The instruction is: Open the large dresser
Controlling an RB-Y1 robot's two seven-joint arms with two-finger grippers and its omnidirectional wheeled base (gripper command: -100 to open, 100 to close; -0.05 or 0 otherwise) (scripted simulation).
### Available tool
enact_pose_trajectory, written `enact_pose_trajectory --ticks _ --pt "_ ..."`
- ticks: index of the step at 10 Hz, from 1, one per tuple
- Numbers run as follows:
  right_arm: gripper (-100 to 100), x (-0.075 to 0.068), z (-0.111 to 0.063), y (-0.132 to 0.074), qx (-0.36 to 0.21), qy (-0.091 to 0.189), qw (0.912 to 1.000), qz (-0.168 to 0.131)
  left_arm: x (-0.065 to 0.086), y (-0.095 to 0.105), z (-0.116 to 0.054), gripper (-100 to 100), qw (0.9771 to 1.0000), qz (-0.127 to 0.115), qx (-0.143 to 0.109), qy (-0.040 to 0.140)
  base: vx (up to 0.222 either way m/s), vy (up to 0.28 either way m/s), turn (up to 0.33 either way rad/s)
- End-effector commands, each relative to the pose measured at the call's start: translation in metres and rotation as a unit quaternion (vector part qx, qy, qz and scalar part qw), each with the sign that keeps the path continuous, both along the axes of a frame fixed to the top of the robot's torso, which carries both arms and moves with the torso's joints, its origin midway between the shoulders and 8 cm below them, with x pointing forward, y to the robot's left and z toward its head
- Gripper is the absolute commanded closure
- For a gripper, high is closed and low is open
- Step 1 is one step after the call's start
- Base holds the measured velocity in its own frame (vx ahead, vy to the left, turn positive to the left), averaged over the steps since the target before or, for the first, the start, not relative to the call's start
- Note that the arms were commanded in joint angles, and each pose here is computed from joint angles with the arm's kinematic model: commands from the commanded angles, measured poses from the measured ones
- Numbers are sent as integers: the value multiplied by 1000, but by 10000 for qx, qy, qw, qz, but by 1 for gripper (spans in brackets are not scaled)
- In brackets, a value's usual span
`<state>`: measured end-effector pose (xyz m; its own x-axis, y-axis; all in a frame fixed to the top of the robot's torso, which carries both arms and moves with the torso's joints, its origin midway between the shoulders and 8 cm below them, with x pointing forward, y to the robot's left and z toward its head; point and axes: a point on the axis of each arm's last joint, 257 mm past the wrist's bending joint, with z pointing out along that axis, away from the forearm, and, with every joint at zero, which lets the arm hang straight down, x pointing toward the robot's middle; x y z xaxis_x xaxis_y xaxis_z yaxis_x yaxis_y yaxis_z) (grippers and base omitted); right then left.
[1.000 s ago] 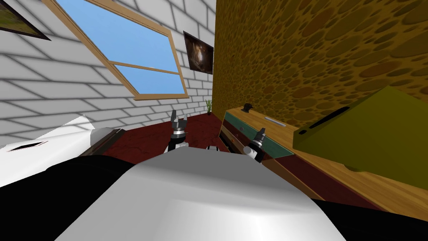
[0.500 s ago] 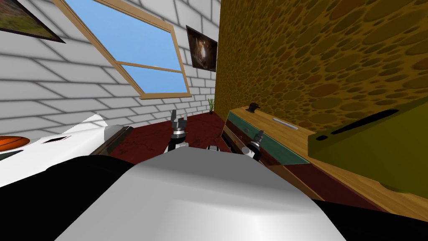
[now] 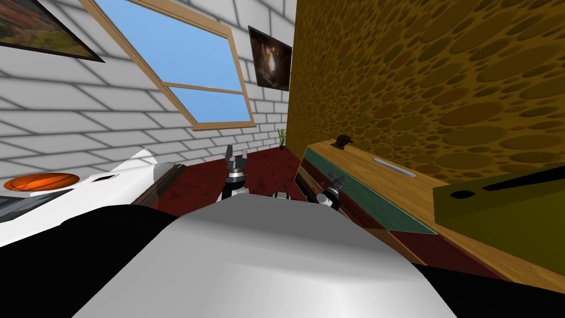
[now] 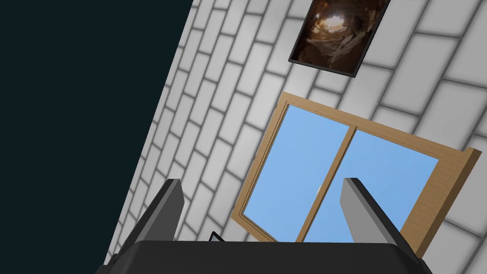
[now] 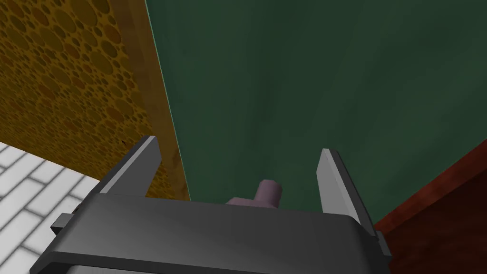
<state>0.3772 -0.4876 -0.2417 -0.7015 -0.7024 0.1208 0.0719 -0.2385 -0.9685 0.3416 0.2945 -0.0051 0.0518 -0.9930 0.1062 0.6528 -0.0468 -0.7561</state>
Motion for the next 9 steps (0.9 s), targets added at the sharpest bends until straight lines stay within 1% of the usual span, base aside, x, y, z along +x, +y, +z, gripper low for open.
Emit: enact_pose_trajectory --ticks 1,3,4,5,6,7,9 --pt "-100 -3 -23 6 697 -243 9973 -50 0 0 0 0 10000 0 0 0 25 37 43" --pt "-100 -5 -37 13 1042 -336 9939 -104 0 0 0 0 10000 0 0 -1 15 28 32" --pt "-100 -5 -32 11 936 -311 9951 -89 0 0 0 0 10000 0 0 -1 5 10 5" --pt "-100 6 -25 12 954 -312 9949 -36 0 0 0 0 10000 0 0 0 27 -41 -79" --pt "-100 0 -28 11 958 -332 9948 -68 0 0 0 0 10000 0 1 0 18 -27 -16" --pt "100 1 -28 11 954 -320 9949 -59 0 0 0 0 10000 0 0 0 3 -6 2" --pt "100 4 -25 15 949 -325 9950 -35 0 0 0 0 10000 -1 -1 -1 -78 104 -30"
